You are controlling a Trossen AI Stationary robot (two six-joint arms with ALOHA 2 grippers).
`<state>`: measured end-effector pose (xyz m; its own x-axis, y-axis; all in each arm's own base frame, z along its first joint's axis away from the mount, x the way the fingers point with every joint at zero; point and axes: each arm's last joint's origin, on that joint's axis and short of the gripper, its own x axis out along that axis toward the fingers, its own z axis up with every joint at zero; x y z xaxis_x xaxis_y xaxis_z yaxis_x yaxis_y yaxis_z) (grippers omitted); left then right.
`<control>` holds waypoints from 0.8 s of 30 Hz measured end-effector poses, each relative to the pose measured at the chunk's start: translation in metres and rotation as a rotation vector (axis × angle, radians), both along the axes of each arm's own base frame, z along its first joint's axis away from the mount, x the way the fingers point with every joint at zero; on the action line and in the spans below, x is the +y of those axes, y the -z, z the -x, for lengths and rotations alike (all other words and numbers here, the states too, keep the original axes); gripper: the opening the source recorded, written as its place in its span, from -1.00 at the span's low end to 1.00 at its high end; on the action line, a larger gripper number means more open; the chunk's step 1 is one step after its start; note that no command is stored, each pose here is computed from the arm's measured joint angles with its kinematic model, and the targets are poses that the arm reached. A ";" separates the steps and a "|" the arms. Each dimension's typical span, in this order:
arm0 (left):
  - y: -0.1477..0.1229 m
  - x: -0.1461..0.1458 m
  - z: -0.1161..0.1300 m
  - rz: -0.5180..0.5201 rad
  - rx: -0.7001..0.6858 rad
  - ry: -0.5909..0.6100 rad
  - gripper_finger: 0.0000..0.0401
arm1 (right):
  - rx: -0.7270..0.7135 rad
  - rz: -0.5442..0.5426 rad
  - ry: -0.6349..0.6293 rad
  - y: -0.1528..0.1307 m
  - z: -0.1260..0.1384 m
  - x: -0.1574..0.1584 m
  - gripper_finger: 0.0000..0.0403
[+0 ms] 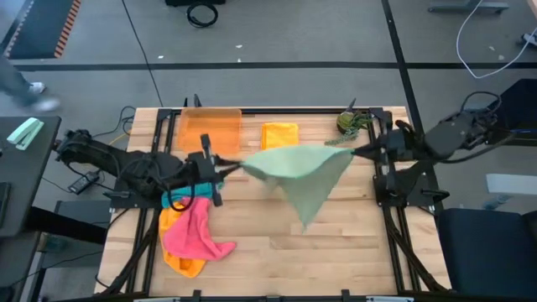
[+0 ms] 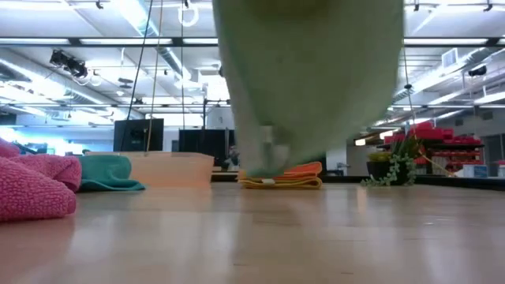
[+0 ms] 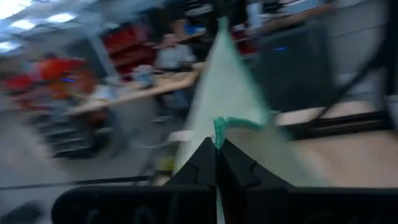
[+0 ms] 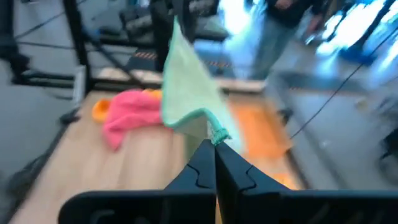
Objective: Fold microfiber towels
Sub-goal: Fold the light green towel
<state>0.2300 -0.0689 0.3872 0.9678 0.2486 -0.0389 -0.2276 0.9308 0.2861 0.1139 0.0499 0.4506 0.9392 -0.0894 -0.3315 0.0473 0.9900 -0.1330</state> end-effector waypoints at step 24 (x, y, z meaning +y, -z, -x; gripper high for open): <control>0.150 -0.158 -0.045 0.267 0.559 0.643 -0.97 | 0.245 -0.614 -0.361 0.253 -0.022 0.189 -1.00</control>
